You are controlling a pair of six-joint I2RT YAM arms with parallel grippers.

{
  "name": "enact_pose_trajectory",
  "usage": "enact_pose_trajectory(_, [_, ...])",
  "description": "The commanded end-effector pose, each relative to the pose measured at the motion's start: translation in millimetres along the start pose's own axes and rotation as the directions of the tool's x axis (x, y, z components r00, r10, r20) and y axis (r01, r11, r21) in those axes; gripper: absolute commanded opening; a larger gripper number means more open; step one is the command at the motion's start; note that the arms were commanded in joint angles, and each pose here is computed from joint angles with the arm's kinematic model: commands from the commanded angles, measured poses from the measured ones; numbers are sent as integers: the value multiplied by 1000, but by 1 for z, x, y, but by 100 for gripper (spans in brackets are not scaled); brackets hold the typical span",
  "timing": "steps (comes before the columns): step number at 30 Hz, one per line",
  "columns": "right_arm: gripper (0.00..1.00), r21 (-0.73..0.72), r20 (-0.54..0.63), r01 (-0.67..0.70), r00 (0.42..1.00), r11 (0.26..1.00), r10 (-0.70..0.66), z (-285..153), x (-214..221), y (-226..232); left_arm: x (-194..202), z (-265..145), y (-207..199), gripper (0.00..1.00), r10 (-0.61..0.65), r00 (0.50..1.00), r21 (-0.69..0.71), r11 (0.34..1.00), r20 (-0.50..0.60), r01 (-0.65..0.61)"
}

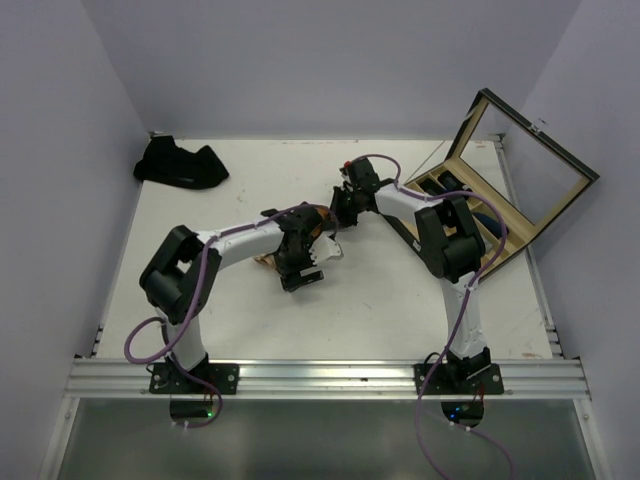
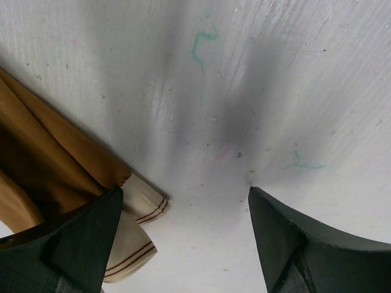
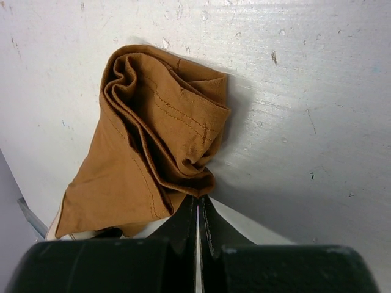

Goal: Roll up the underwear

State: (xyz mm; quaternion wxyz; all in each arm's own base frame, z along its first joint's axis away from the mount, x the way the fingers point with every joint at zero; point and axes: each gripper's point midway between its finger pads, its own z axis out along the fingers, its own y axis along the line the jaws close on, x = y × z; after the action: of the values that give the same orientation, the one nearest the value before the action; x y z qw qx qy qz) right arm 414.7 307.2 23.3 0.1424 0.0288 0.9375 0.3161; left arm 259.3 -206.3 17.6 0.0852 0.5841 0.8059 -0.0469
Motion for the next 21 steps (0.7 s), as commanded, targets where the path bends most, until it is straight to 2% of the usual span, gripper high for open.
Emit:
enact_pose_trajectory(1, [0,-47,84,48,995,998,-44,-23,-31,23,20,10,-26,87,4,999,110,994,-47,1])
enact_pose_trajectory(8, [0,-53,137,44,990,998,-36,-36,-55,21,22,13,-31,87,20,999,141,990,-44,-13])
enact_pose_trajectory(15, [0,-35,127,37,991,999,-33,-26,-56,10,21,12,-30,87,51,998,145,988,-41,-45])
enact_pose_trajectory(18, [0,-33,110,26,994,999,-22,-17,-52,4,8,4,-30,87,79,997,153,985,18,-81])
enact_pose_trajectory(21, [0,-35,95,20,995,999,-16,-12,-49,1,-18,-19,-35,88,107,982,169,977,153,-133])
